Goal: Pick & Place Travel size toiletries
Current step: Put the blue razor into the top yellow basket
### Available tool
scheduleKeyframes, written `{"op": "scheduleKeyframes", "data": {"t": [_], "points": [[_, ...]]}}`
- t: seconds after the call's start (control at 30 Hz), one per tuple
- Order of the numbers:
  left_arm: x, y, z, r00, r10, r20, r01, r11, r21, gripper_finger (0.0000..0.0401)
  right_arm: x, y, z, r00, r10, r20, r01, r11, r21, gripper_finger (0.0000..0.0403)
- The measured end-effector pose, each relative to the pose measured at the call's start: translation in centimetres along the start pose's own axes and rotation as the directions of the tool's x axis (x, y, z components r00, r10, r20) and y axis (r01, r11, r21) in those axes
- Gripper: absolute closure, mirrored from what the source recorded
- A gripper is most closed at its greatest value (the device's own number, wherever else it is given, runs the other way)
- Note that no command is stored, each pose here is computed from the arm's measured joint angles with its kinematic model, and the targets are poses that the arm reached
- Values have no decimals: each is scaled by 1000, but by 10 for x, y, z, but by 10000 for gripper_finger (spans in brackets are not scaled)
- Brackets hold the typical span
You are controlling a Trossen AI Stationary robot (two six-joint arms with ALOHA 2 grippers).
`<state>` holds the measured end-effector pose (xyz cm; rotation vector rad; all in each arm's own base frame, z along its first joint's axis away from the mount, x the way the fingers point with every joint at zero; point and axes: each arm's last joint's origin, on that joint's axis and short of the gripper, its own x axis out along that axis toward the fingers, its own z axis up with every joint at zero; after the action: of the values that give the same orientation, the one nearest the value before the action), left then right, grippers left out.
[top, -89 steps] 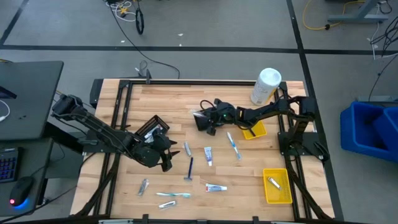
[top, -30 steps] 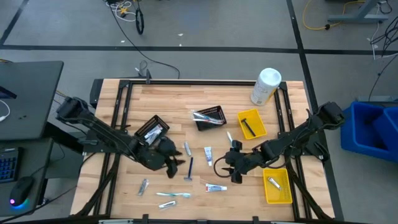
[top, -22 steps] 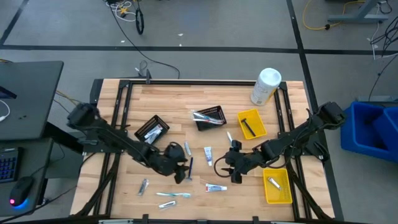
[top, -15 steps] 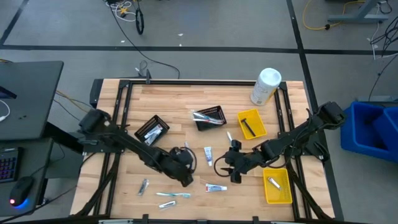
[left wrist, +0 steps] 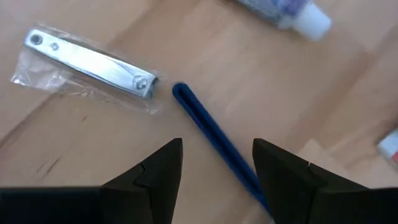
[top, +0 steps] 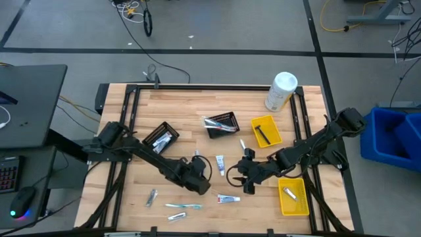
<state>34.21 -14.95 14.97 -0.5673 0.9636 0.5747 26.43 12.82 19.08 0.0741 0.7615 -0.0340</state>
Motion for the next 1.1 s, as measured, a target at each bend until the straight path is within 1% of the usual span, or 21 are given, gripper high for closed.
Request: {"op": "scheduleKeyframes", "data": {"t": [0.27, 0.33, 0.4, 0.47, 0.6, 0.67, 0.73, 0.9, 1.03, 1.1], "points": [[5, -1, 2, 1000, -7, 25, 8, 999, -39, 198, 0, 0, 0, 1000, 0, -1, 0, 1000, 0, 167], [8, 0, 0, 1000, 4, 17, -4, 1000, -25, 198, 0, 0, 0, 1000, 0, -1, 0, 1000, 0, 164], [16, -2, -1, 1000, -7, 16, 7, 1000, 6, 198, 0, 0, 0, 1000, 0, -1, 0, 1000, 0, 160], [19, 0, -2, 1000, 17, 13, -18, 999, 42, 198, 0, 0, 0, 1000, 2, 3, -2, 1000, 1, 157], [22, 0, -2, 999, 32, 27, -33, 999, 29, 198, 0, 0, 0, 1000, 2, 4, -2, 1000, 2, 156], [22, 2, -3, 999, 44, 13, -45, 998, 52, 203, 0, 0, 0, 1000, 0, -1, 0, 1000, 0, 160], [22, 3, -3, 999, 50, 3, -50, 996, 72, 213, 0, 0, 0, 1000, 1, 0, -1, 1000, 0, 165], [22, 3, -4, 998, 45, -32, -39, 985, 170, 257, 0, 0, 0, 1000, 1, 0, -1, 1000, 0, 177], [22, 3, -4, 999, 49, -16, -45, 981, 191, 292, 0, 0, 0, 1000, 2, 3, -2, 1000, -2, 183], [22, 3, -4, 999, 50, -13, -47, 981, 191, 309, 0, 0, 1, 1000, 3, 5, -3, 1000, -20, 185]]}}
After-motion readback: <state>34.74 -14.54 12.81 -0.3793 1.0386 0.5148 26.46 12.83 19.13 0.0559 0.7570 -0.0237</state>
